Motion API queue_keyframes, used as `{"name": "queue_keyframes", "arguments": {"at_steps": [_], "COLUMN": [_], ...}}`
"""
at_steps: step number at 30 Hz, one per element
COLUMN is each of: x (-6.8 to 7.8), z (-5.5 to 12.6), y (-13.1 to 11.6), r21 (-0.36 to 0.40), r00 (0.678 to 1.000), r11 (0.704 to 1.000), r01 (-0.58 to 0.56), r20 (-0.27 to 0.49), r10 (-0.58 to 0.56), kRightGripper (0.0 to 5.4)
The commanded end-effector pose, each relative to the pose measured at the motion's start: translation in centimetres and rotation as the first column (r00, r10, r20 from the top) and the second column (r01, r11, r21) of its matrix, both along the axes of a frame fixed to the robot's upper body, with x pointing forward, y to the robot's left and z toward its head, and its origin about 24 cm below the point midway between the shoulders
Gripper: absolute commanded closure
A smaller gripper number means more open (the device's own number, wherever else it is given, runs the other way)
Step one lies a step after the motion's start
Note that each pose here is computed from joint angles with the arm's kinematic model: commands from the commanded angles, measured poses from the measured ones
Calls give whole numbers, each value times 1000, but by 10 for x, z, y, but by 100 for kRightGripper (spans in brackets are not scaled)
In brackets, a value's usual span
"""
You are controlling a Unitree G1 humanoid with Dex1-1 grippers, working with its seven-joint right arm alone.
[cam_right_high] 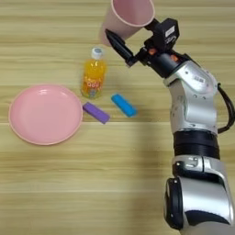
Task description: Move the objects on the table
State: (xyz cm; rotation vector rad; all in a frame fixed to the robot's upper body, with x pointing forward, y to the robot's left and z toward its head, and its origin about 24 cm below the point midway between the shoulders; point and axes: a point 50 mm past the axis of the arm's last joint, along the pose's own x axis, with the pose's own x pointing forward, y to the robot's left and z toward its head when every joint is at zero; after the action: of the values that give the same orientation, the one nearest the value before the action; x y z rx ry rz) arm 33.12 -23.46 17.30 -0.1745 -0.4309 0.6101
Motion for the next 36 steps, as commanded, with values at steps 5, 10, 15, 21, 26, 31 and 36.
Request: {"name": "queue_keyframes", "arguments": {"at_steps": [5,10,15,21,26,31,36], "x": [9,15,22,28,30,33,33], "z": [49,44,36,26,15,-3,-12], "y": [-30,-46,-55,-58,-61,-63,-67], "r21": [11,5,-7,-39,-63,-98,-119], "r00": [977,963,948,936,927,909,891], "r11": [988,968,949,935,928,918,907], "r01": [157,251,315,353,368,385,404], "r20": [145,102,53,-4,-57,-131,-173], "r10": [-157,-250,-314,-353,-371,-395,-420], "kRightGripper": [116,116,116,116,116,116,117]}}
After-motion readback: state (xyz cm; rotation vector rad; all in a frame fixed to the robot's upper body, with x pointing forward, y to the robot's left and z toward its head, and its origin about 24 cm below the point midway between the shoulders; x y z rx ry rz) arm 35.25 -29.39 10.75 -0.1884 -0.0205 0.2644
